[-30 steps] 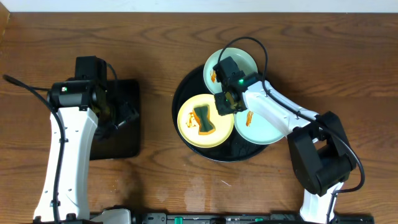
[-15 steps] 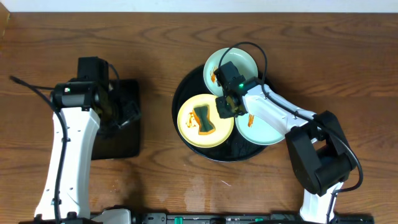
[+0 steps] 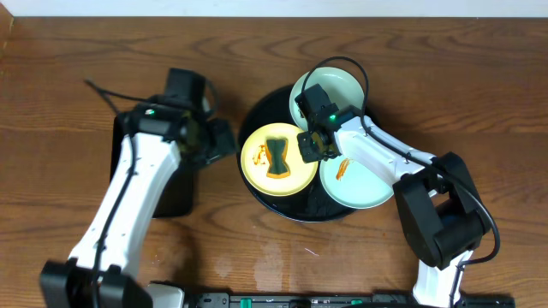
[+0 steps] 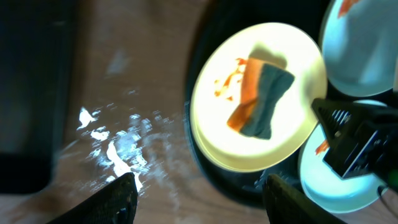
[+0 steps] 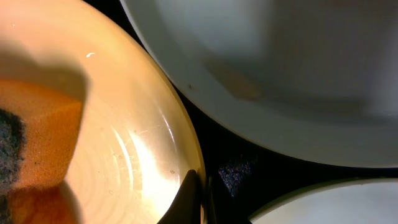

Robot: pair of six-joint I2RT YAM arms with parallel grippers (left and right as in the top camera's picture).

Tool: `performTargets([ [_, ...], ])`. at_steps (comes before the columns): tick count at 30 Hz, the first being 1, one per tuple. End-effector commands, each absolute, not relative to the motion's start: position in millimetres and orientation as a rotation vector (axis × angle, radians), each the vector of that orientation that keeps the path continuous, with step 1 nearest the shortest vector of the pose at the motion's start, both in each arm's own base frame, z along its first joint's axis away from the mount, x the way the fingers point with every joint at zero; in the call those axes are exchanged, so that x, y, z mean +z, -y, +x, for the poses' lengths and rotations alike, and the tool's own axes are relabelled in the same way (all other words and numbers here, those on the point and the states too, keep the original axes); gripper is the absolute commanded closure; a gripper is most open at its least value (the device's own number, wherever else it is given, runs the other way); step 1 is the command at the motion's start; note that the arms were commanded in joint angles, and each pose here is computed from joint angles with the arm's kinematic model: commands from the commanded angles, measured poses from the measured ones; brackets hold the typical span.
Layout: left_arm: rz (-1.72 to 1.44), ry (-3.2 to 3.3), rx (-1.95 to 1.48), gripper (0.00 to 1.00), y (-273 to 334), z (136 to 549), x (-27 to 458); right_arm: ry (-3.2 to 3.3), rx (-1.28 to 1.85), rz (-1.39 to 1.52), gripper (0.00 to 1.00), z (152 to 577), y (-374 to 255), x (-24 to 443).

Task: Clean dirty plates on tray and stack at the side
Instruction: 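Move the left gripper to the sponge on the cream plate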

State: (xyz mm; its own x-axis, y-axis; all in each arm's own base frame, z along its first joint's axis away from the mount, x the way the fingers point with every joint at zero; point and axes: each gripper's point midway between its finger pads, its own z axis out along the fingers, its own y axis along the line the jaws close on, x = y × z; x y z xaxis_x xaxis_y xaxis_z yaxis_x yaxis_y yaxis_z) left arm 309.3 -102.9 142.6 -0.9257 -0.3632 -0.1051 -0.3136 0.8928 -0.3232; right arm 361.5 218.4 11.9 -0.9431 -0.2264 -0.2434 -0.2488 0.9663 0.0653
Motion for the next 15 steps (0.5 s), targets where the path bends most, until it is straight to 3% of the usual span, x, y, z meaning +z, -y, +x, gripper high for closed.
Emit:
performTargets([
  [1,-0.458,-2.962,-0.452,0.34,125.0,310.8,118.1,-2.906,0.154,-0.375,0.98,354.1,-222.7,5.0],
  [5,-0.196,-2.995,-0.442,0.33,151.6,320.3,91.4,-2.907,0.154,-0.376,0.99,353.7,-222.5,4.9],
  [15,-0.016,-3.026,-0.539,0.33,177.1,329.7,57.2,-2.927,0.153,-0.405,0.99,348.6,-220.7,3.7],
])
